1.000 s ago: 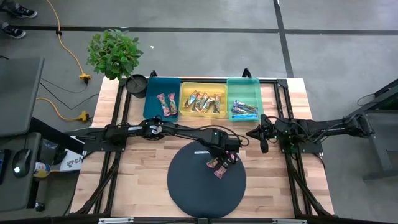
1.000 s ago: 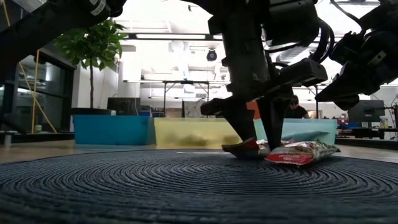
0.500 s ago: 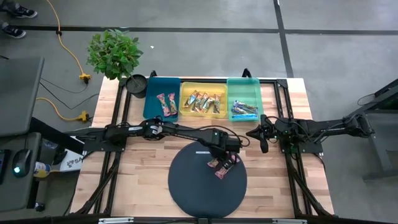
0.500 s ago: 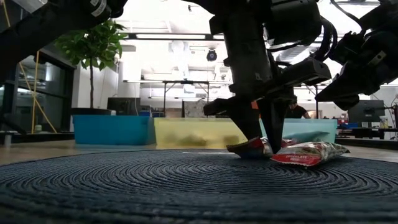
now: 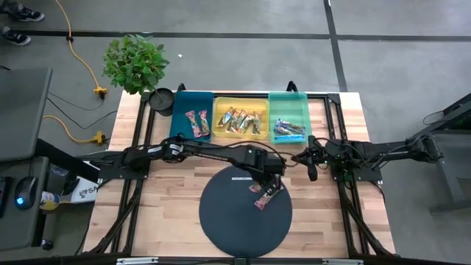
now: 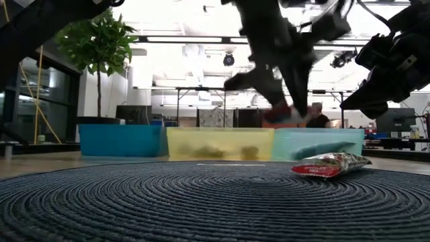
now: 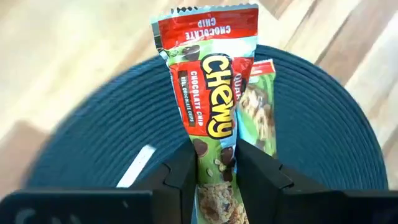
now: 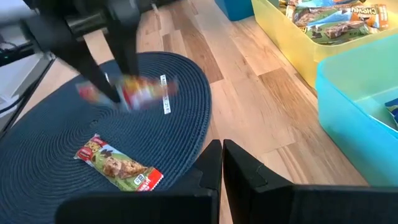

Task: Pick and place Granola Bars by type
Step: Put the red granola bar into the blue bin

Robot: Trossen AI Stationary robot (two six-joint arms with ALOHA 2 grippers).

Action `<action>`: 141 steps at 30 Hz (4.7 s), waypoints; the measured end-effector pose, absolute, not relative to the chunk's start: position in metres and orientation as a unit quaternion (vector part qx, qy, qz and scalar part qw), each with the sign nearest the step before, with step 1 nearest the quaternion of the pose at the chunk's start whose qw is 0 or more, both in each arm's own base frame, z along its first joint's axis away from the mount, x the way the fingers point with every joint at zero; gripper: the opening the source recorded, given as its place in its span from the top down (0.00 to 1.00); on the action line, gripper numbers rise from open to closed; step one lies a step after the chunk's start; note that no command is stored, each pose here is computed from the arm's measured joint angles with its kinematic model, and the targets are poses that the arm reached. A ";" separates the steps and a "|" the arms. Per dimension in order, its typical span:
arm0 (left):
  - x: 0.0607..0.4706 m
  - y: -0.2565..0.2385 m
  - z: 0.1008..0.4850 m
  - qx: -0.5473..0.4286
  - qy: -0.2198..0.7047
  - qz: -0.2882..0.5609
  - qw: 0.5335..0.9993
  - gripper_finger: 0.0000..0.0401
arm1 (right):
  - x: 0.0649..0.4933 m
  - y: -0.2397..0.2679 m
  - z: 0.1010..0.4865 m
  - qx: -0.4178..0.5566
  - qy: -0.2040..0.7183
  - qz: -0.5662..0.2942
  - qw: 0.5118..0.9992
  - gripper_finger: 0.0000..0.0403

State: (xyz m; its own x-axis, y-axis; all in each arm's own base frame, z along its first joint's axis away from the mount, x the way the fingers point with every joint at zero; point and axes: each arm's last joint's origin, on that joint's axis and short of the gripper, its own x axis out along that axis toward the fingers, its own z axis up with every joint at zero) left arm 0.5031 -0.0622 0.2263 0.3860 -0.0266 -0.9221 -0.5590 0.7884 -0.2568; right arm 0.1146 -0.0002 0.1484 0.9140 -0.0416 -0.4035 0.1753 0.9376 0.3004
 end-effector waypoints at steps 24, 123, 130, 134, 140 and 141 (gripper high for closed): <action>0.404 -0.041 0.428 -0.104 0.301 0.183 0.930 0.76 | 0.115 0.000 0.147 0.167 0.205 -0.058 0.963 1.00; 0.297 0.119 0.444 -0.183 0.321 0.580 0.726 0.76 | 0.116 0.000 0.148 0.167 0.199 -0.056 0.964 1.00; 0.319 0.137 0.389 -0.208 0.385 0.601 0.669 0.79 | 0.116 0.000 0.148 0.167 0.199 -0.056 0.964 1.00; 0.319 0.142 0.361 -0.203 0.418 0.616 0.636 0.84 | 0.116 0.000 0.148 0.167 0.199 -0.057 0.964 1.00; 0.313 0.153 0.325 -0.206 0.462 0.629 0.591 0.86 | 0.116 0.000 0.148 0.167 0.199 -0.056 0.964 1.00; 0.313 0.155 0.319 -0.212 0.467 0.627 0.587 0.86 | 0.116 0.000 0.148 0.167 0.199 -0.056 0.964 1.00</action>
